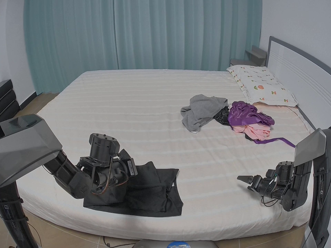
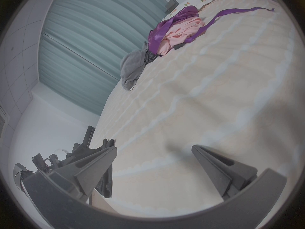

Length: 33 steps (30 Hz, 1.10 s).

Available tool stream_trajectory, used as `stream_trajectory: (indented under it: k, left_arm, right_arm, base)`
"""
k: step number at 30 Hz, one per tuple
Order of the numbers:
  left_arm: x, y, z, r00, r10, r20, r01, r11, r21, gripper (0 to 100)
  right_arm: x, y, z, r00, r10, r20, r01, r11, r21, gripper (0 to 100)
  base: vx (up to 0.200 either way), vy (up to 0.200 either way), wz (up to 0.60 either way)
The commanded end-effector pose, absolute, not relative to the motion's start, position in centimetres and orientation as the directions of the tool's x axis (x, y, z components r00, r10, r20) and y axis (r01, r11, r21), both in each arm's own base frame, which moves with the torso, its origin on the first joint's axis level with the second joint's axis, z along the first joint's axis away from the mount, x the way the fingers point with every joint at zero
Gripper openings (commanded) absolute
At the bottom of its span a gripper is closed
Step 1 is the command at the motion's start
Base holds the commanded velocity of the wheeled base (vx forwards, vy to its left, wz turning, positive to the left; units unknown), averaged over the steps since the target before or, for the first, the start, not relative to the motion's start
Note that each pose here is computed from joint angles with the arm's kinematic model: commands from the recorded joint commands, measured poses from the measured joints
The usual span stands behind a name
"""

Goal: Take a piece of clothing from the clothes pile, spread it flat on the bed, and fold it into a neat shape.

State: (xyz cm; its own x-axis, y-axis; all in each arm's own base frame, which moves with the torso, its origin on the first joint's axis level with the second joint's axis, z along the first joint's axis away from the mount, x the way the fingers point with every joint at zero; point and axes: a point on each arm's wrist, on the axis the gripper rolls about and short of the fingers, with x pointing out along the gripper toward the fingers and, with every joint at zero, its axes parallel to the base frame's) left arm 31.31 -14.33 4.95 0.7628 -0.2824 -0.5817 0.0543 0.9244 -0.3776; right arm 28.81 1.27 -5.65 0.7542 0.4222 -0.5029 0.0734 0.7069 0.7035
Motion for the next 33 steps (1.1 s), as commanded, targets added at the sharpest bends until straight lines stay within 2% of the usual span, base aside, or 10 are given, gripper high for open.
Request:
stream_trajectory:
  k: [1,18,19,33]
  left_arm:
    - [31.5,-15.8,4.4,0.752,-0.297,-0.589,0.077,0.926,-0.369,0]
    - [31.3,-16.4,3.9,0.737,-0.319,-0.596,0.094,0.921,-0.377,0]
    - [31.3,-16.4,3.9,0.737,-0.322,-0.595,0.096,0.921,-0.378,100]
    - [31.2,-16.5,4.9,0.751,-0.337,-0.567,0.055,0.889,-0.456,100]
  right_arm:
    - [28.8,1.3,-5.6,0.759,0.423,-0.495,0.065,0.707,0.704,100]
    - [28.8,1.3,-5.7,0.758,0.423,-0.496,0.066,0.707,0.704,100]
    - [28.8,1.3,-5.7,0.758,0.423,-0.496,0.066,0.707,0.704,100]
    - [28.8,1.3,-5.7,0.757,0.423,-0.498,0.067,0.707,0.704,100]
  base:
    - [0.000,0.000,0.00]
    - [0.000,0.000,0.00]
    - [0.000,0.000,0.00]
    - [0.000,0.000,0.00]
